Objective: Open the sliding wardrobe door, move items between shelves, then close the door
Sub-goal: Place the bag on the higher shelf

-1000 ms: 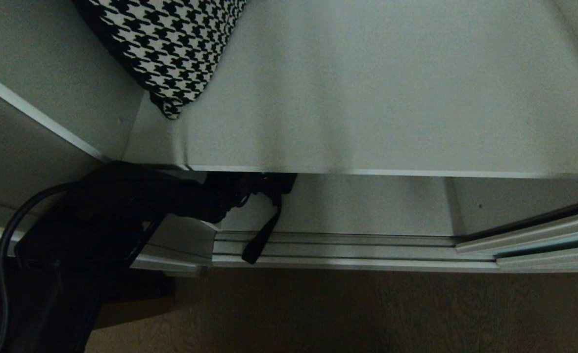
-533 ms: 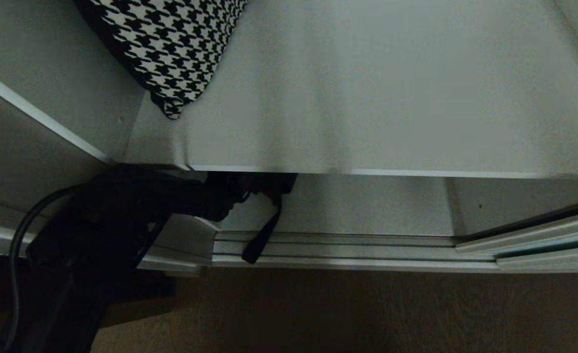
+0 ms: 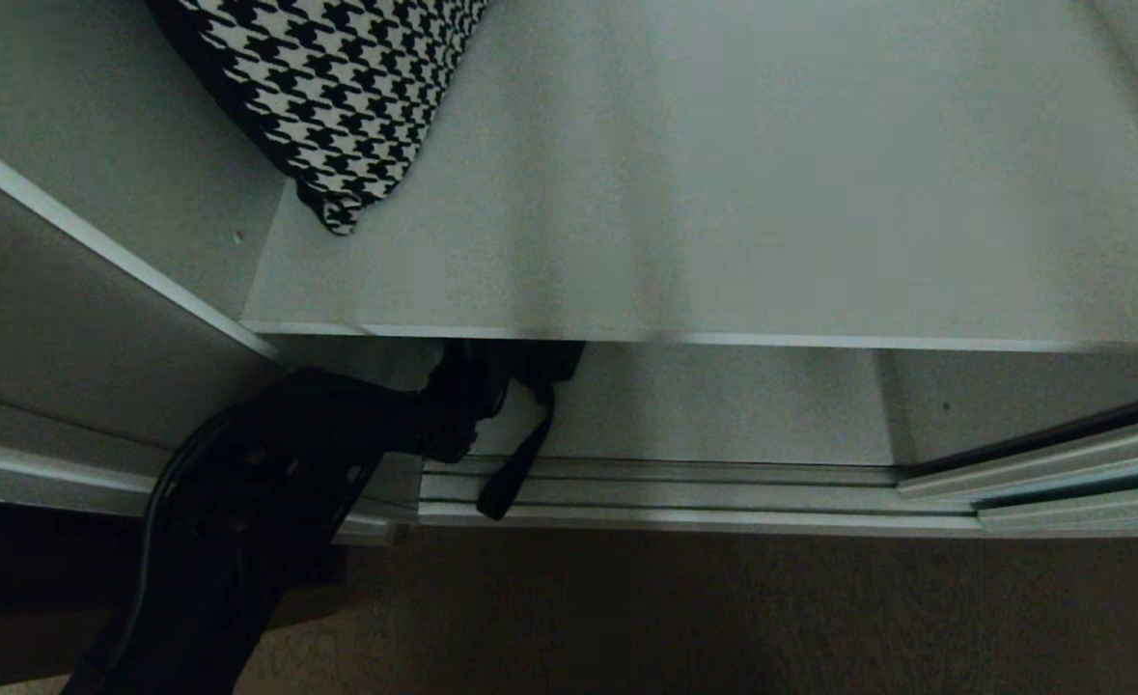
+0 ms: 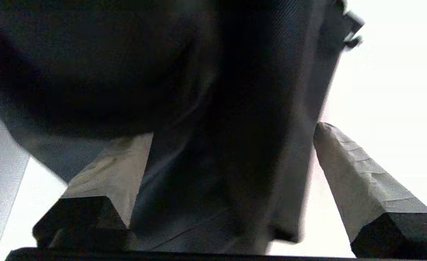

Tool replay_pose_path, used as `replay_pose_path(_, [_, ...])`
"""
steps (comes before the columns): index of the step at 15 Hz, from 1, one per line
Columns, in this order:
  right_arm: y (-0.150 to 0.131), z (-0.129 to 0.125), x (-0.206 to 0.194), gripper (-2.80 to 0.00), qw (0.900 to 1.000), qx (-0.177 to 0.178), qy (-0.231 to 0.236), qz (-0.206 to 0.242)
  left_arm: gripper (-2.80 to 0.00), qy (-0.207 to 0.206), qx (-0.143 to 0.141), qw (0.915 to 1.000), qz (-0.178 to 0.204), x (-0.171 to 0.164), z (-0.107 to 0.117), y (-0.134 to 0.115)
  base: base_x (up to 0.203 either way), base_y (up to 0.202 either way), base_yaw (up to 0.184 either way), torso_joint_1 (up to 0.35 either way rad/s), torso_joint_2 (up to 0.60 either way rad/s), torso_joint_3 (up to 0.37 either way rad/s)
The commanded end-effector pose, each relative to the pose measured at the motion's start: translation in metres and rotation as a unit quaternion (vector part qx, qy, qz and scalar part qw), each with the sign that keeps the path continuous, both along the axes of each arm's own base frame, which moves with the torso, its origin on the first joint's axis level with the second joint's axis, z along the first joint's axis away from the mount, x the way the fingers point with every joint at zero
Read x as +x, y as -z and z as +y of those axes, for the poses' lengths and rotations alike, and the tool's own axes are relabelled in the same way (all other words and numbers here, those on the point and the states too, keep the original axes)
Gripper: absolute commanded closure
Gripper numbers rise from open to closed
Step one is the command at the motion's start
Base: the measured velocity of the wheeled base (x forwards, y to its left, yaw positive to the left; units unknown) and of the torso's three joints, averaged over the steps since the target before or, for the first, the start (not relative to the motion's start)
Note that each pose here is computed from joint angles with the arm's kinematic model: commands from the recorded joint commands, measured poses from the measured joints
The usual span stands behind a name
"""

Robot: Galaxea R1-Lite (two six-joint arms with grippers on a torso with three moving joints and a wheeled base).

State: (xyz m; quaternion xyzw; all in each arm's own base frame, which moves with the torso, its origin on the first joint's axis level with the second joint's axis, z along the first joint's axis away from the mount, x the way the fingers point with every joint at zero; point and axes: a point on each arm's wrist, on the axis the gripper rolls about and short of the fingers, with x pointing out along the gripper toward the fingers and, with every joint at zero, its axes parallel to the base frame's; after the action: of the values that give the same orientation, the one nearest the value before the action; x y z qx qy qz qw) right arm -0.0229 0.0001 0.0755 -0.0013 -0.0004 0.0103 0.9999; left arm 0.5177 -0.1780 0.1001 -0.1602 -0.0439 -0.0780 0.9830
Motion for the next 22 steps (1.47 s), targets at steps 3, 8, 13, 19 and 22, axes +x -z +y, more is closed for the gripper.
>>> replay_pose_path(3, [0.000,0.000,0.000,0.00,1.000,0.000,0.000,-0.001,-2.80,0.000,0.014,0.9997,-0.020,0.005,0.002,0.023,0.000,0.000,0.000,0.000,0.00,0.000])
replay_pose_path(8, [0.000,0.000,0.000,0.00,1.000,0.000,0.000,-0.001,0.00,-0.003,0.021,0.9997,-0.016,0.008,0.005,0.035,0.000,0.000,0.000,0.000,0.00,0.000])
replay_pose_path(13, [0.000,0.000,0.000,0.00,1.000,0.000,0.000,-0.001,0.00,-0.003,0.021,0.9996,-0.019,0.008,0.006,0.034,0.000,0.000,0.000,0.000,0.00,0.000])
replay_pose_path(19, [0.000,0.000,0.000,0.00,1.000,0.000,0.000,-0.001,0.00,0.009,0.019,0.9996,-0.020,0.007,0.005,0.031,0.000,0.000,0.000,0.000,0.00,0.000])
replay_pose_path(22, [0.000,0.000,0.000,0.00,1.000,0.000,0.000,-0.001,0.00,0.009,0.010,0.9997,-0.019,0.003,0.001,0.015,0.000,0.000,0.000,0.000,0.00,0.000])
